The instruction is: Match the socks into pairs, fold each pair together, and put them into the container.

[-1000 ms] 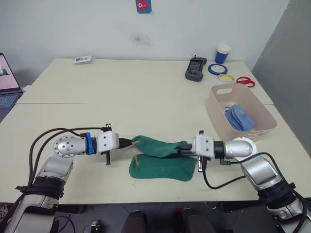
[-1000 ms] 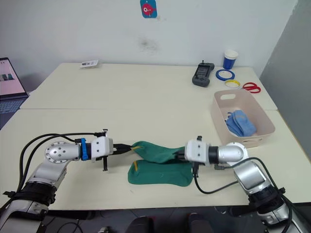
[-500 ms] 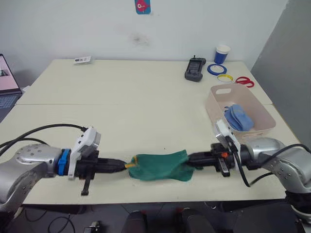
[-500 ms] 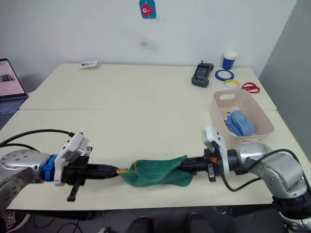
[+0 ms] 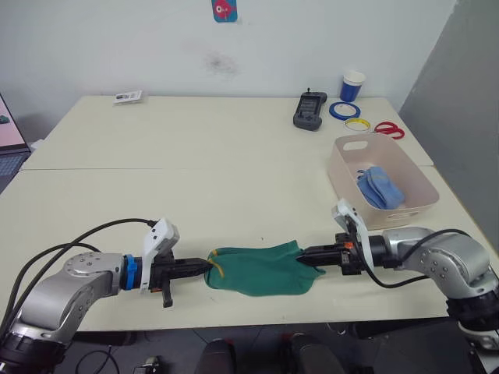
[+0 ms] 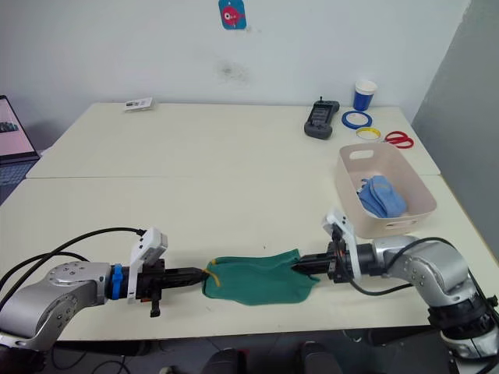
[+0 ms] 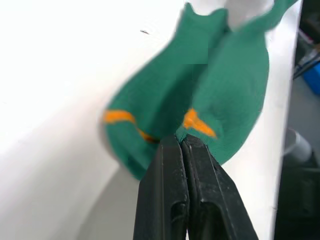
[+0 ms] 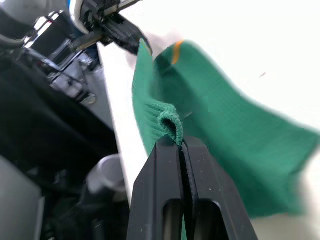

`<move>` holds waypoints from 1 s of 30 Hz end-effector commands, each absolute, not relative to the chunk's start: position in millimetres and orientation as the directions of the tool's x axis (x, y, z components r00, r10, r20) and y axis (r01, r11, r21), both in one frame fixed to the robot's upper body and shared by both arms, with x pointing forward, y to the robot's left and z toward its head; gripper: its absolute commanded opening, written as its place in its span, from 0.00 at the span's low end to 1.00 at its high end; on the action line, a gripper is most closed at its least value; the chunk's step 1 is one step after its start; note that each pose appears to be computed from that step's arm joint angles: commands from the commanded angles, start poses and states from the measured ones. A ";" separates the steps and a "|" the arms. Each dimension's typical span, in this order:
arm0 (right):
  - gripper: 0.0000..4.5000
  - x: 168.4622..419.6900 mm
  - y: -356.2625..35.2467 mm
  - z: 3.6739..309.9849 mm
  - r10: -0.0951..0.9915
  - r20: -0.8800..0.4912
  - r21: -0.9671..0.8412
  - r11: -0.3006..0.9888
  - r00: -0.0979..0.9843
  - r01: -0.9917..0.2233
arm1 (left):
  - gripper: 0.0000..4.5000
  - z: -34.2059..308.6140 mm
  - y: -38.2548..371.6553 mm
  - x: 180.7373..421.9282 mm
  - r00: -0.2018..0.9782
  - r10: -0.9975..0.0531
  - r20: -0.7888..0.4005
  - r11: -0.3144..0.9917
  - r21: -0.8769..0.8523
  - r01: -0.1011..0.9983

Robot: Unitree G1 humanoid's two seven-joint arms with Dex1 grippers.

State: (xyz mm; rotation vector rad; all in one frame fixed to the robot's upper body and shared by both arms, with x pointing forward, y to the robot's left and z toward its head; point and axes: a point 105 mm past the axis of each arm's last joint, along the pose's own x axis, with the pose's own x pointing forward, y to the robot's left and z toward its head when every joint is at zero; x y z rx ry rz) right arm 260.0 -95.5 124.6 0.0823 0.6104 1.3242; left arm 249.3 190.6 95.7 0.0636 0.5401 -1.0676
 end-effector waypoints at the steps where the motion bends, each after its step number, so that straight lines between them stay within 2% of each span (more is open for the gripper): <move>1: 0.01 265.8 -95.1 126.7 0.923 -0.372 0.381 0.250 0.101 -0.890 | 0.00 96.5 190.3 252.7 0.363 -0.814 -0.454 0.499 -0.227 0.836; 12: 0.01 284.4 -92.6 118.4 0.903 -0.402 0.406 0.325 0.152 -0.854 | 0.00 96.7 190.7 270.8 0.396 -0.781 -0.484 0.555 -0.244 0.796; 24: 0.01 297.0 -87.3 110.8 0.884 -0.427 0.379 0.364 0.188 -0.851 | 0.00 89.2 195.0 260.7 0.344 -0.769 -0.539 0.547 -0.277 0.790; 30: 0.01 300.1 -84.4 106.8 0.873 -0.454 0.369 0.364 0.176 -0.855 | 0.00 90.2 200.4 259.1 0.359 -0.757 -0.546 0.563 -0.265 0.783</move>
